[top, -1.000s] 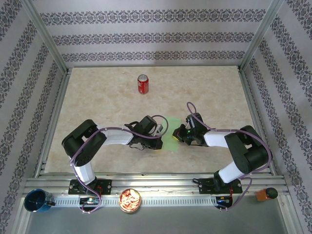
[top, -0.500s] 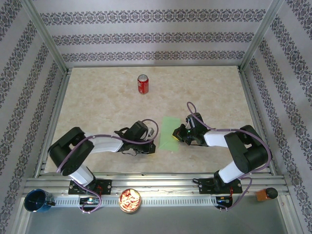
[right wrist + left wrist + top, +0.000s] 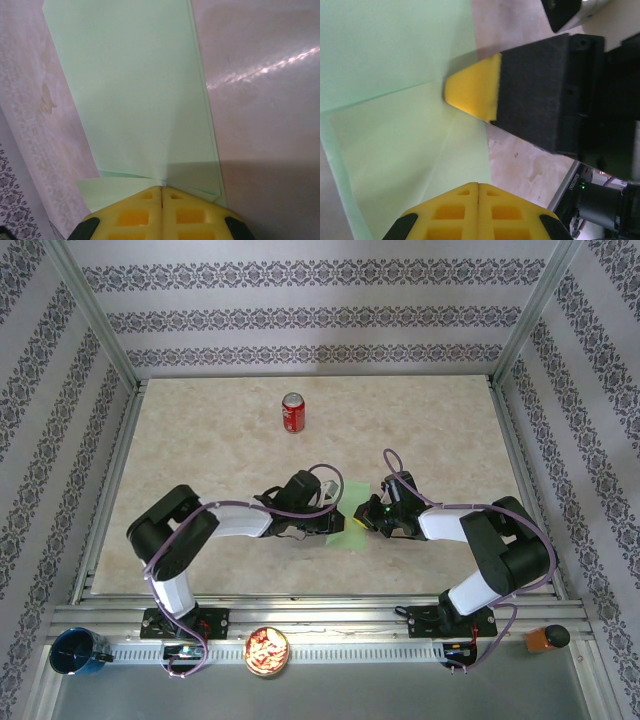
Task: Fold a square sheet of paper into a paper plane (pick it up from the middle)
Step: Fold the triangle a second time at the center of the table.
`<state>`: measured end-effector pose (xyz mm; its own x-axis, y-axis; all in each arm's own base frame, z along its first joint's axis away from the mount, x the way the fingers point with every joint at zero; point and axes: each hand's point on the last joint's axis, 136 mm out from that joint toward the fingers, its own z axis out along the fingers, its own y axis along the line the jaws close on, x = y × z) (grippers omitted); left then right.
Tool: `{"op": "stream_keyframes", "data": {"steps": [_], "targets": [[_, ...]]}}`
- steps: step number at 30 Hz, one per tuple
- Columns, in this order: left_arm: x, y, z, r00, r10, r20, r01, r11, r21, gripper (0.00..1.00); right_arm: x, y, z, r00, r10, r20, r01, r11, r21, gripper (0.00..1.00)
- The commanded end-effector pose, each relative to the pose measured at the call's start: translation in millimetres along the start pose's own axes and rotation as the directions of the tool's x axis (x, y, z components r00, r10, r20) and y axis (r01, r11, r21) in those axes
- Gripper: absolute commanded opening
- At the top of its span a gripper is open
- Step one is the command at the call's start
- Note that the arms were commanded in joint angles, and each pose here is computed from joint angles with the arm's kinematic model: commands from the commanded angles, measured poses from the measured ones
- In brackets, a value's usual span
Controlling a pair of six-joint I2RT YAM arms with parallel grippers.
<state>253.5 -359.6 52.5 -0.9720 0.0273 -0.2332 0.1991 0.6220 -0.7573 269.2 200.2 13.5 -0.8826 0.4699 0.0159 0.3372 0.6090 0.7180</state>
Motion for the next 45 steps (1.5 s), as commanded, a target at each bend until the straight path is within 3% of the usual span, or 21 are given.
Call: {"op": "stream_keyframes", "data": {"steps": [1, 12, 24, 32, 38, 45], "targets": [[-8.3, 4.1, 5.7, 1.0, -0.001, -0.008, 0.001, 1.0, -0.01, 0.0, 7.2, -36.1, 0.2, 0.999, 0.047, -0.002, -0.046, 0.992, 0.113, 0.0], [31.5, 74.5, 8.9, 0.996, -0.053, -0.072, 0.036, 0.976, -0.213, 0.0, 4.1, -20.7, -0.5, 1.0, 0.013, -0.013, -0.012, 0.997, 0.076, 0.0], [44.0, 83.0, 5.1, 0.994, -0.07, -0.087, 0.049, 0.974, -0.219, 0.0, 15.2, 37.2, -20.6, 0.984, -0.175, 0.025, 0.176, 0.983, -0.056, 0.02], [42.2, 79.5, 4.6, 0.994, -0.061, -0.087, 0.041, 0.976, -0.213, 0.0, 40.6, 26.1, 6.1, 0.981, -0.179, -0.074, 0.179, 0.984, -0.005, 0.0], [44.9, 83.5, 3.1, 0.994, -0.063, -0.089, 0.042, 0.973, -0.227, 0.0, 29.4, -15.0, 11.4, 0.994, -0.094, -0.055, 0.1, 0.989, 0.105, 0.0], [46.8, 86.5, 3.3, 0.993, -0.066, -0.097, 0.042, 0.971, -0.236, 0.0, 8.5, -20.4, 1.0, 0.998, -0.067, -0.012, 0.067, 0.993, 0.102, 0.0]]}}
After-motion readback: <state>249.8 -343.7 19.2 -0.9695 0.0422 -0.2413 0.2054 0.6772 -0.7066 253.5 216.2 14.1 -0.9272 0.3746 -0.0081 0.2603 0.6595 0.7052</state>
